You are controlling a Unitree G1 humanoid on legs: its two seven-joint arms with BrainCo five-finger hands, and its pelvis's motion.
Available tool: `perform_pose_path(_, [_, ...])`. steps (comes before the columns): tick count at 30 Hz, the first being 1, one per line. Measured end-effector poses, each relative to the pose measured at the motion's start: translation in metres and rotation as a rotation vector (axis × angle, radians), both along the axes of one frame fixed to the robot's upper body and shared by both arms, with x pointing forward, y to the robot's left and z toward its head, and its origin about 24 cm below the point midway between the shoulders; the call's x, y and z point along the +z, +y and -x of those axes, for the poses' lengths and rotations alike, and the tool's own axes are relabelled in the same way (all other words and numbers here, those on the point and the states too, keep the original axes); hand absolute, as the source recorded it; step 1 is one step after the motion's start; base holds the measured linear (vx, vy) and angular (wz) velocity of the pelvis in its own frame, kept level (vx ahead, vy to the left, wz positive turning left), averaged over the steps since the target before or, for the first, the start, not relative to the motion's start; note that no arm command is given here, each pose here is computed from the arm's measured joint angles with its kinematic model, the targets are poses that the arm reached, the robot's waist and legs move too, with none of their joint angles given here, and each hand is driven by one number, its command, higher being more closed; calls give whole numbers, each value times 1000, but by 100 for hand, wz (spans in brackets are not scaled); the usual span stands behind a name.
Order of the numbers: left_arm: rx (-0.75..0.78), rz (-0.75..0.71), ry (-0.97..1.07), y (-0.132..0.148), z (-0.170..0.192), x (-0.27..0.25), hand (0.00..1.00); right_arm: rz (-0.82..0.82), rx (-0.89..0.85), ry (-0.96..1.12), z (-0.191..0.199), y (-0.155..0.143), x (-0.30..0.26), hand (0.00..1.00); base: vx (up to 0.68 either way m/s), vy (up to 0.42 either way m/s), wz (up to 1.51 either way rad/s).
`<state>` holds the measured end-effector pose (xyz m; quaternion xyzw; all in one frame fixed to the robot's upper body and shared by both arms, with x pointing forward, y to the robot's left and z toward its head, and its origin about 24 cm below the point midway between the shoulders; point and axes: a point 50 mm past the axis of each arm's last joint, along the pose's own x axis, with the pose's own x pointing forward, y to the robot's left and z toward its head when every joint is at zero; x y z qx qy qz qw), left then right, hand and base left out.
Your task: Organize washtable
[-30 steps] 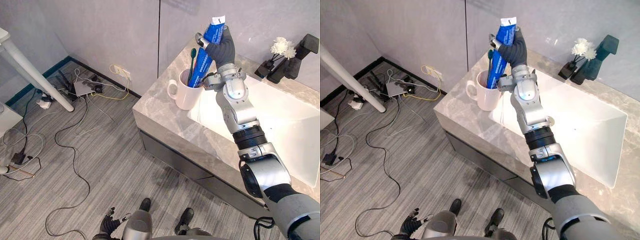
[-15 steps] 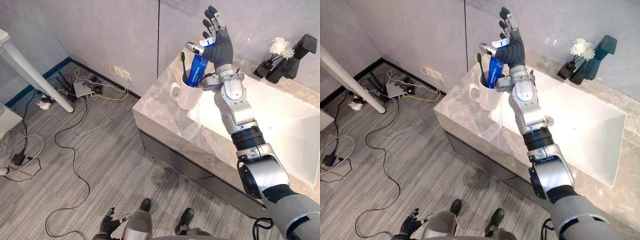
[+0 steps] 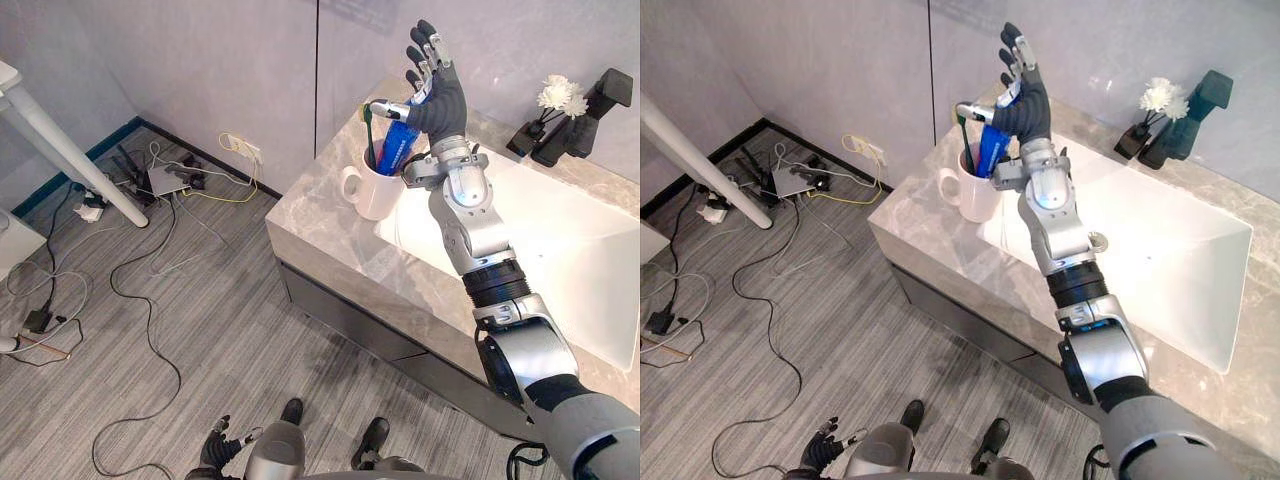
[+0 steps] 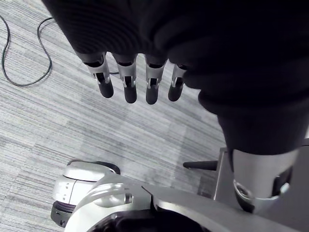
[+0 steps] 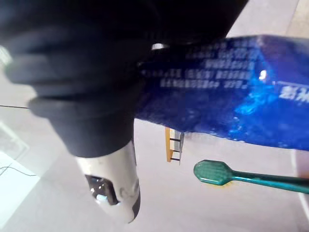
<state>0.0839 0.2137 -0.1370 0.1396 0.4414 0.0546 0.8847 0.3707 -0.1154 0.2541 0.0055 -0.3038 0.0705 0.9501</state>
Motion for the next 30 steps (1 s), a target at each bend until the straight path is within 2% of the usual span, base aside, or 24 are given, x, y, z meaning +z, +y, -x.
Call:
perform_pose_path(22, [-11, 3, 29, -2, 6, -2, 0, -76, 57, -21, 13, 8, -6, 0, -5, 3, -1])
perform_pose_path(30, [-11, -3, 37, 0, 8, -2, 0, -130, 75, -65, 24, 2, 0, 0, 0, 0, 0])
